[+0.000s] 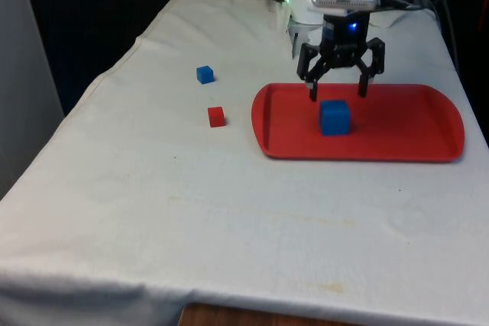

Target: Pick up the largest block and place it onto the tray.

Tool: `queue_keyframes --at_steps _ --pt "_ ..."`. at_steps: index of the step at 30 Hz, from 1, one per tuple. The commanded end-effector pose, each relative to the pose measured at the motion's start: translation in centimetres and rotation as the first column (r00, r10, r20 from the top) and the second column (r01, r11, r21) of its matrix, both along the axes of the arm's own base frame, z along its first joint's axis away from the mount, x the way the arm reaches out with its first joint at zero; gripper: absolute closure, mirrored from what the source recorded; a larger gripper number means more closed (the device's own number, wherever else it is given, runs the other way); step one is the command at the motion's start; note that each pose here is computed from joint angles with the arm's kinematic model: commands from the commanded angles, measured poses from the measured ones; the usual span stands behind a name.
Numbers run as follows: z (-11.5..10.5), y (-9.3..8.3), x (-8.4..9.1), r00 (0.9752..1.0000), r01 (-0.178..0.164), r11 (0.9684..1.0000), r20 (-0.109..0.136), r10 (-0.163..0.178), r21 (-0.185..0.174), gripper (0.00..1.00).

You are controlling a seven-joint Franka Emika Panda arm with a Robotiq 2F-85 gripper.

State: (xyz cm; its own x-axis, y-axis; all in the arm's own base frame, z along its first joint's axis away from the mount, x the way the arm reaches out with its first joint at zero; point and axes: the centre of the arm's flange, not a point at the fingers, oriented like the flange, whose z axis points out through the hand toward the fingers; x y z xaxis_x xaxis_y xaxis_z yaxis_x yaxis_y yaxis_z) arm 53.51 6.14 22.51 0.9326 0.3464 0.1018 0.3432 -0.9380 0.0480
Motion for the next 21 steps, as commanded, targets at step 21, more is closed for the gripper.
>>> queue_keyframes --at_steps 21 --pt "5.4 -0.2 0.0 0.9991 0.026 0.9977 0.031 -0.028 0.063 0.0"
